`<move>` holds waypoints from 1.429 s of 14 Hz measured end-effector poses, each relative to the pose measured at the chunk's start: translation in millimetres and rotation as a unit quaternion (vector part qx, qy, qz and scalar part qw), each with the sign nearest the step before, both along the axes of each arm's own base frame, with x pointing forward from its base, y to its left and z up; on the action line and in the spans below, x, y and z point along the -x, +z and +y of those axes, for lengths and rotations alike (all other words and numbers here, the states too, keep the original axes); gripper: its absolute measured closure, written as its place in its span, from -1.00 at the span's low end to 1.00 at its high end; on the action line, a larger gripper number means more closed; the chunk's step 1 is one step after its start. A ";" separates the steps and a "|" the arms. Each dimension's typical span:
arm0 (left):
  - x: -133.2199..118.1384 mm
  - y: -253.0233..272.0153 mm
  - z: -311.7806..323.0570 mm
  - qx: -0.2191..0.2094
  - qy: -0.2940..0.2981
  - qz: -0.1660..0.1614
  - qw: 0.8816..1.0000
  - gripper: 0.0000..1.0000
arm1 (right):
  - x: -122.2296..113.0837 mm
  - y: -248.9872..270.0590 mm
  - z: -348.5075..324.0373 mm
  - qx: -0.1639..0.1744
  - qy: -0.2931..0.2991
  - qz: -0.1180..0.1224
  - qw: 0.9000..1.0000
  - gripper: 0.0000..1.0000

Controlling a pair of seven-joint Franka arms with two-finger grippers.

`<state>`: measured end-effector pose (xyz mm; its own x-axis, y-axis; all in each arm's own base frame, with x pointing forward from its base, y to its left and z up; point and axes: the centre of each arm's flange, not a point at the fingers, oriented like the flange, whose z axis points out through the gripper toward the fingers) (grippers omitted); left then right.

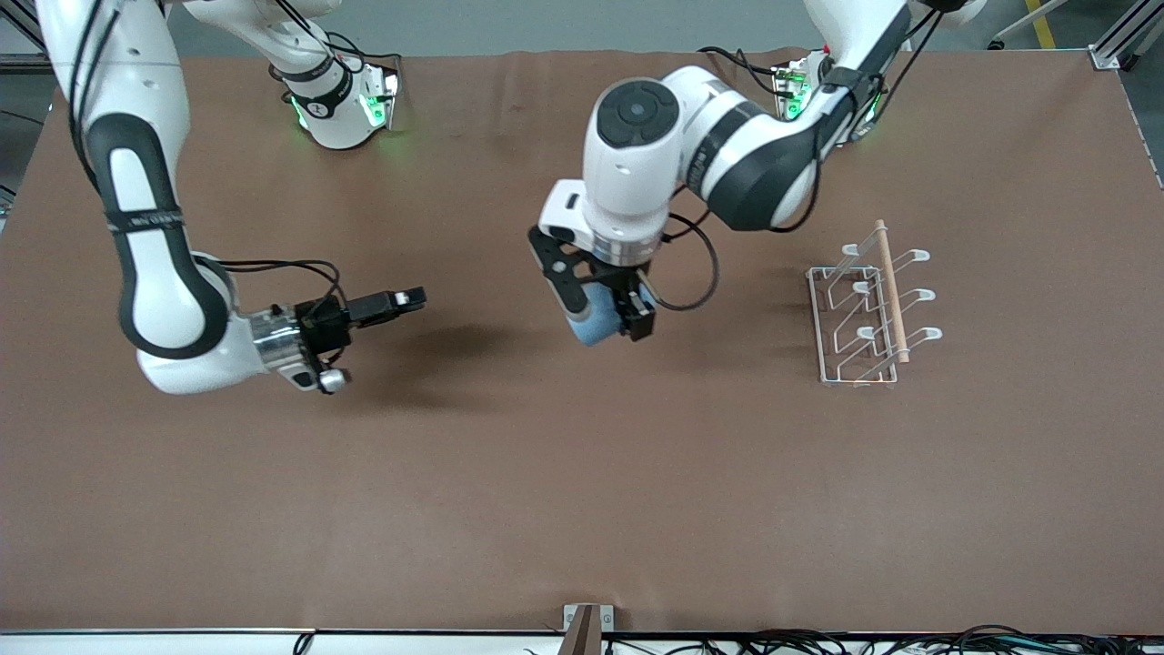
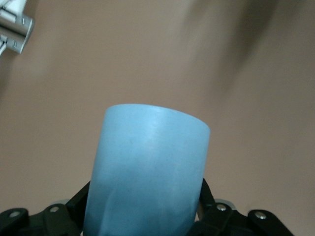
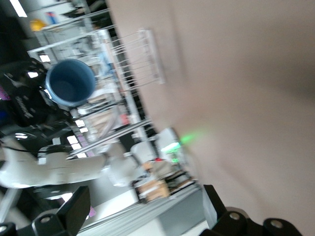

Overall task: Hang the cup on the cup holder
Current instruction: 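Carry the cup with the left gripper while the right gripper withdraws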

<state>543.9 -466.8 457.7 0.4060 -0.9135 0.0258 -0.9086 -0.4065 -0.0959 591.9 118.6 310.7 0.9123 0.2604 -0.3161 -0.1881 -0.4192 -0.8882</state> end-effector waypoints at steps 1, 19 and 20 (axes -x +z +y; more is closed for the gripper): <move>-4.6 -3.6 11.2 -0.024 -0.007 0.005 1.000 -0.65 | -0.5 12.3 -16.2 0.042 0.007 -0.023 0.999 -1.00; 5.5 -123.8 157.9 -0.526 -0.107 0.113 0.836 -0.64 | -17.4 287.9 -165.3 0.478 0.019 -0.189 0.857 -1.00; 2.0 -125.8 166.7 -0.530 -0.102 0.116 0.834 -0.64 | -13.9 294.4 -168.1 0.480 0.013 -0.178 0.859 -1.00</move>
